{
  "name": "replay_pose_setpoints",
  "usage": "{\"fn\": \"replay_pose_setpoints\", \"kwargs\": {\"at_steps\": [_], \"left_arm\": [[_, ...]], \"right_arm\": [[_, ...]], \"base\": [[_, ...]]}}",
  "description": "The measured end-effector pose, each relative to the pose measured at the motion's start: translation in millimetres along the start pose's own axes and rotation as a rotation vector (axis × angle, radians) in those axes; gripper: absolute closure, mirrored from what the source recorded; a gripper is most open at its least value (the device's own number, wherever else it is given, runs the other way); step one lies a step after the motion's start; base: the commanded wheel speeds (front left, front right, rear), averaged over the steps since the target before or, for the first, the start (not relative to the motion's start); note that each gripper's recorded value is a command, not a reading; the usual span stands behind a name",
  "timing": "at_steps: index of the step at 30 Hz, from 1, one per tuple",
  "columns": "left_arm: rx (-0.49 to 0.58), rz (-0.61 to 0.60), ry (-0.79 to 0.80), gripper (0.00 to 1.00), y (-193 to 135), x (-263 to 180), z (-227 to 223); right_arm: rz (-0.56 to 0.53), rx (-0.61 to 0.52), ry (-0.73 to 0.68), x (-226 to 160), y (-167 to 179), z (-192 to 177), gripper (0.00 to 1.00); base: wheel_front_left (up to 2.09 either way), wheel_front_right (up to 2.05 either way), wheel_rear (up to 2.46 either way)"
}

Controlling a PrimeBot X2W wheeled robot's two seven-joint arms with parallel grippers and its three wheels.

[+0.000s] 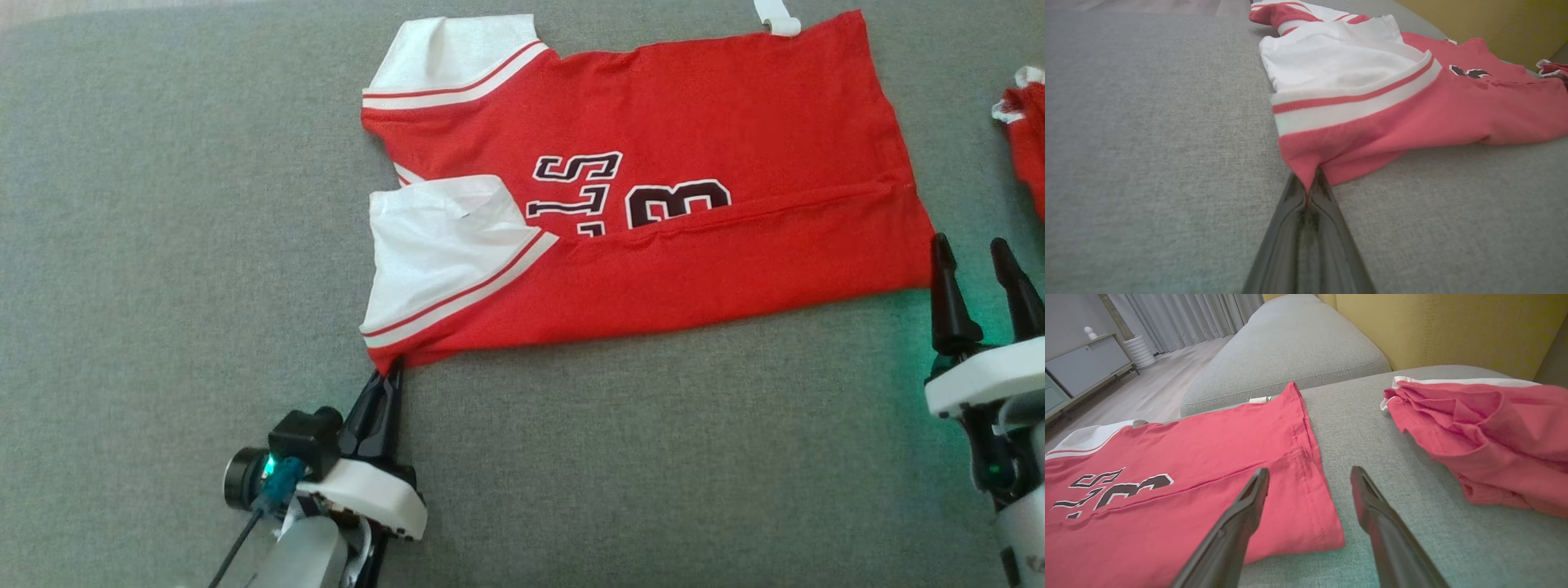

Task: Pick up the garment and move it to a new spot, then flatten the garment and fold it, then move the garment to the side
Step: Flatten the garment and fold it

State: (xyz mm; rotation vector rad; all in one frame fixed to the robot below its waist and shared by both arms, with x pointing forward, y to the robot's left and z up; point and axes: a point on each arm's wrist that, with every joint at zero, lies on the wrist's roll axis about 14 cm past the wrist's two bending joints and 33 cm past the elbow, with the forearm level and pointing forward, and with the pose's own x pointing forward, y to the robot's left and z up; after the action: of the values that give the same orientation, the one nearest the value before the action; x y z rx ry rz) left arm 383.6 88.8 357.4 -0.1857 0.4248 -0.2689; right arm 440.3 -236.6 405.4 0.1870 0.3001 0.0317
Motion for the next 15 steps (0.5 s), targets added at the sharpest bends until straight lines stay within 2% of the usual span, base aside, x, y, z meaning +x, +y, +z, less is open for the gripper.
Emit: {"fn": "replay_pose_setpoints", "kwargs": {"at_steps": [4, 15], "left_arm": [[0.003, -0.012, 0.003, 1.0, -2, -1, -2], [0.045, -0.016, -0.015, 1.0, 2, -8, 5]], "right_arm": [[-0.004, 0.0, 0.013, -1, -1, -3, 0.0], [-0.027, 0.006, 0.167, -3, -6, -37, 0.0]], "base": [[0.0, 0.0, 0.0], [0.0, 0.0, 0.0]]}}
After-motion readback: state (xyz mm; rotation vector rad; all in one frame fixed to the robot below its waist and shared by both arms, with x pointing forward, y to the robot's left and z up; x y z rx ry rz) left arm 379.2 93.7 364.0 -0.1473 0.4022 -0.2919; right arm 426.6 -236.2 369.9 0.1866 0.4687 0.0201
